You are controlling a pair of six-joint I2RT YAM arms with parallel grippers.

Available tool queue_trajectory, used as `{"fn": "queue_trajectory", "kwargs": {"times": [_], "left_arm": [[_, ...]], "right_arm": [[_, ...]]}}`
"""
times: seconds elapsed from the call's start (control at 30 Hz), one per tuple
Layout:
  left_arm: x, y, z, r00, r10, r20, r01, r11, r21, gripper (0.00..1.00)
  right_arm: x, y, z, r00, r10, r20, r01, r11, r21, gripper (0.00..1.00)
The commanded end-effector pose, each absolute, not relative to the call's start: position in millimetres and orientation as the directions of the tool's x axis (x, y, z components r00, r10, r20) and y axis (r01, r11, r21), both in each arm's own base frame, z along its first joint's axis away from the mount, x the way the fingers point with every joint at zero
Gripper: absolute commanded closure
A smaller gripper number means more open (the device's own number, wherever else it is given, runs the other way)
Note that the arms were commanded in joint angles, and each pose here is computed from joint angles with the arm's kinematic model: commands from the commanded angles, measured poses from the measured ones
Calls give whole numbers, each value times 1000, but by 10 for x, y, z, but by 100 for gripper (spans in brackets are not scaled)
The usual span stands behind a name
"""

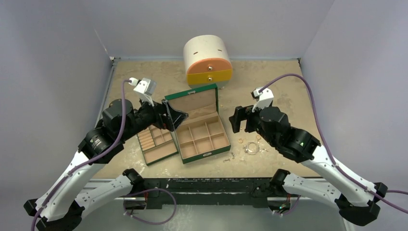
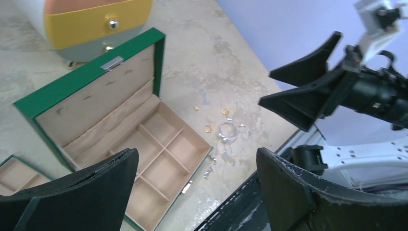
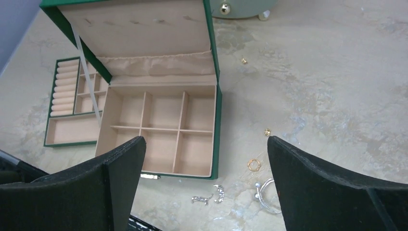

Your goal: Organize the mixed jewelry

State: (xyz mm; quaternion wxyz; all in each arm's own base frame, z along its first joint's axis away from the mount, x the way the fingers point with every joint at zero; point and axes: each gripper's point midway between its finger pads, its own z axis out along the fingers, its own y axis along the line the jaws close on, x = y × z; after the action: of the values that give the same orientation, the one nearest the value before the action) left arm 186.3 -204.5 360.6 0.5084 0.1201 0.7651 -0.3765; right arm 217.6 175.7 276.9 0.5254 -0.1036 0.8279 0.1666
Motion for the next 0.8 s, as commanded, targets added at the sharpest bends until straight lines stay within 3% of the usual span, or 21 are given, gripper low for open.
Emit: {"fn": "queue_trajectory", "kwargs": {"times": [0.0, 0.37, 0.77], "left_arm": [[2043, -1870, 3531, -412, -198, -889, 480, 783, -397, 8], [2272, -1418, 3339, -351, -242, -904, 240, 910, -337, 9], [2272, -1246, 3005, -380, -222, -898, 147, 944, -295, 10]], "right_arm": [[2193, 1631, 2906, -397, 63, -916, -286, 940, 189, 1], [2121, 1452, 2811, -414, -29, -910, -280, 955, 97, 1], [2076, 1222, 2387, -551, -69, -831, -132, 991, 6, 3]]}}
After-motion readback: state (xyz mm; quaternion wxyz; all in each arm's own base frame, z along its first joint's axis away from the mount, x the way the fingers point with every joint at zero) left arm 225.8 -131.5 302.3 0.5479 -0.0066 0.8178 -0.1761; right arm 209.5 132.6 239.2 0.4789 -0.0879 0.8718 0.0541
